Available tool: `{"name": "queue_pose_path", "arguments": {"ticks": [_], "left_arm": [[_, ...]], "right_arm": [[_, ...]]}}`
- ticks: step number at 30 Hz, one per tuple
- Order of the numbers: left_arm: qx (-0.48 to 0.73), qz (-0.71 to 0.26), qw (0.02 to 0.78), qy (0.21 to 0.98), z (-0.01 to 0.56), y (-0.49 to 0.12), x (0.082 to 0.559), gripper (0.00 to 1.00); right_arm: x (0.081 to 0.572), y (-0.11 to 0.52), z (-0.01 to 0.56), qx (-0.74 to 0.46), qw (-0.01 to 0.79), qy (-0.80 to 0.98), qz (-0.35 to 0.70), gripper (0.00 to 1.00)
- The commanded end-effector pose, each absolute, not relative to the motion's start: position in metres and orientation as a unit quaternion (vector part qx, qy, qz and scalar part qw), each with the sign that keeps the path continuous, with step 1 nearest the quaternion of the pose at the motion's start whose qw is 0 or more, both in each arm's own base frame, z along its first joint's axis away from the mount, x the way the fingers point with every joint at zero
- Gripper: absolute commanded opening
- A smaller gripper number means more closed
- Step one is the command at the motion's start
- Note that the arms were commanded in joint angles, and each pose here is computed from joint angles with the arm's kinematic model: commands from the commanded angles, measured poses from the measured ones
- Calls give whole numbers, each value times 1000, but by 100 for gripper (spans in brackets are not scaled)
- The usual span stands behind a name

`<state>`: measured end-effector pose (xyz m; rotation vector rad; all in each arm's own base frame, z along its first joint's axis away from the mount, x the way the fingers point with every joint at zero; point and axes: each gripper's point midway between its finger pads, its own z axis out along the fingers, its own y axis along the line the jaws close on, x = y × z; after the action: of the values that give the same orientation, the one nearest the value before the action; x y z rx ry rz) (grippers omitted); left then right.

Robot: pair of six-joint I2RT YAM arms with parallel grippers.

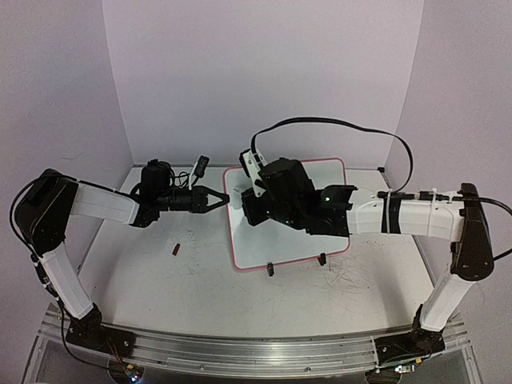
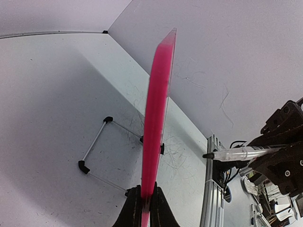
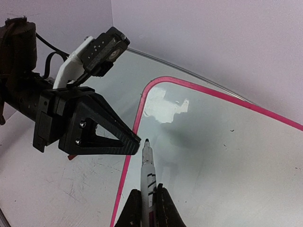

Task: Write a sentence on the whiteboard

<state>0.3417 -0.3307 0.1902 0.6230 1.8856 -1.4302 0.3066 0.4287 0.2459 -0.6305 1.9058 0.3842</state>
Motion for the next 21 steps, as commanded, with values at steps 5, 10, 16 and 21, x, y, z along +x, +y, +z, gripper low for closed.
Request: {"name": "queue_pose_path", "arguments": {"ticks": [5,10,16,21], "left_arm": [[237,-548,351,721,206,-330,346,0],[238,-548,352,720,207,-330,346,0],[238,-548,351,721,206,-331,346,0],[238,-548,350,721,206,-331,346,0]], "right_arm": [[322,437,266,-247,547,783,162,0],[327,435,260,-245,543,788,157,0],[329,435,256,-245,538,790,161,0],[328,439,252,-255,535,789,162,0]]}}
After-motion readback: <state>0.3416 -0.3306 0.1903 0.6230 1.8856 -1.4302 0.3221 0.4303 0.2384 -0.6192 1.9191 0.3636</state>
